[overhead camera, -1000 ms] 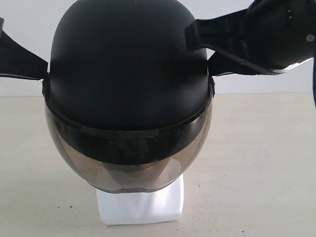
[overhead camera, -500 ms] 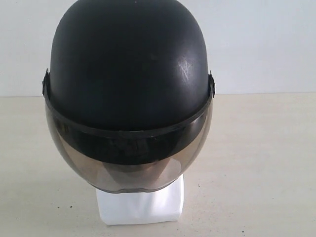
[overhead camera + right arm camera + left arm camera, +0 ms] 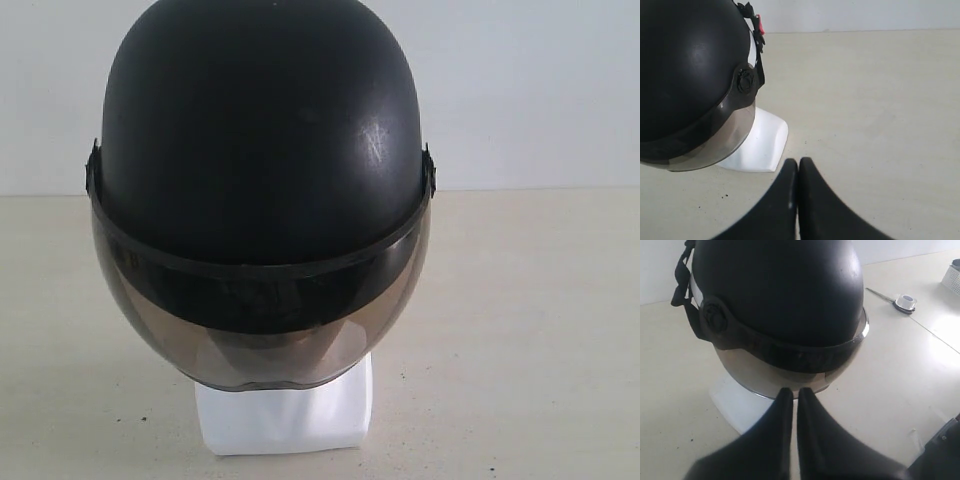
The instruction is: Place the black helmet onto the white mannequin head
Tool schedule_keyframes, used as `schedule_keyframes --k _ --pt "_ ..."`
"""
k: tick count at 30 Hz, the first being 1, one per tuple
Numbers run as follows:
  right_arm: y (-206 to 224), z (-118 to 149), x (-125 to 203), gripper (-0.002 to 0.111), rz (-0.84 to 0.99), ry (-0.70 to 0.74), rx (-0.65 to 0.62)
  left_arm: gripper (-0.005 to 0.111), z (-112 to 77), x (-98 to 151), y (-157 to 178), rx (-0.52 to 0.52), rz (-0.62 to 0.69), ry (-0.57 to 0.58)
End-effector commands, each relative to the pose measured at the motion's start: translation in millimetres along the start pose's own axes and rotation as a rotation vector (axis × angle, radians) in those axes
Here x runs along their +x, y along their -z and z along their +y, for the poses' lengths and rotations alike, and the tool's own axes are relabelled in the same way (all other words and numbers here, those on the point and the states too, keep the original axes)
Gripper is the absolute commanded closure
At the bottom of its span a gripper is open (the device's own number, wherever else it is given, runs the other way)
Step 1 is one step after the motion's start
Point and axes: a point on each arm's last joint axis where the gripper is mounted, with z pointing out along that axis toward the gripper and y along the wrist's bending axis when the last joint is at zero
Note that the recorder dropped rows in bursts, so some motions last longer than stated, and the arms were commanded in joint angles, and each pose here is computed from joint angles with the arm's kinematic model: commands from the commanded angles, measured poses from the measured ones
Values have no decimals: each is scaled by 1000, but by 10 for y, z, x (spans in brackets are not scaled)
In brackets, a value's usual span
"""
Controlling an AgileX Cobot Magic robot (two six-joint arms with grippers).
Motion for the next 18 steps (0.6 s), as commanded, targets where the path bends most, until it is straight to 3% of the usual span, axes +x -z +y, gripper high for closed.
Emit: schedule_keyframes --k 1,11,15,18 --pt "37 -16 13 108 -11 -1 -4 102 -12 18 15 4 -1 7" --pt "37 -16 13 108 -11 -1 -4 102 -4 18 15 -4 -1 -6" --pt "37 -16 13 108 -11 -1 -4 102 92 10 41 -123 1 -151" --pt "37 -16 13 108 -11 -1 -4 102 163 61 183 -287 -6 -307"
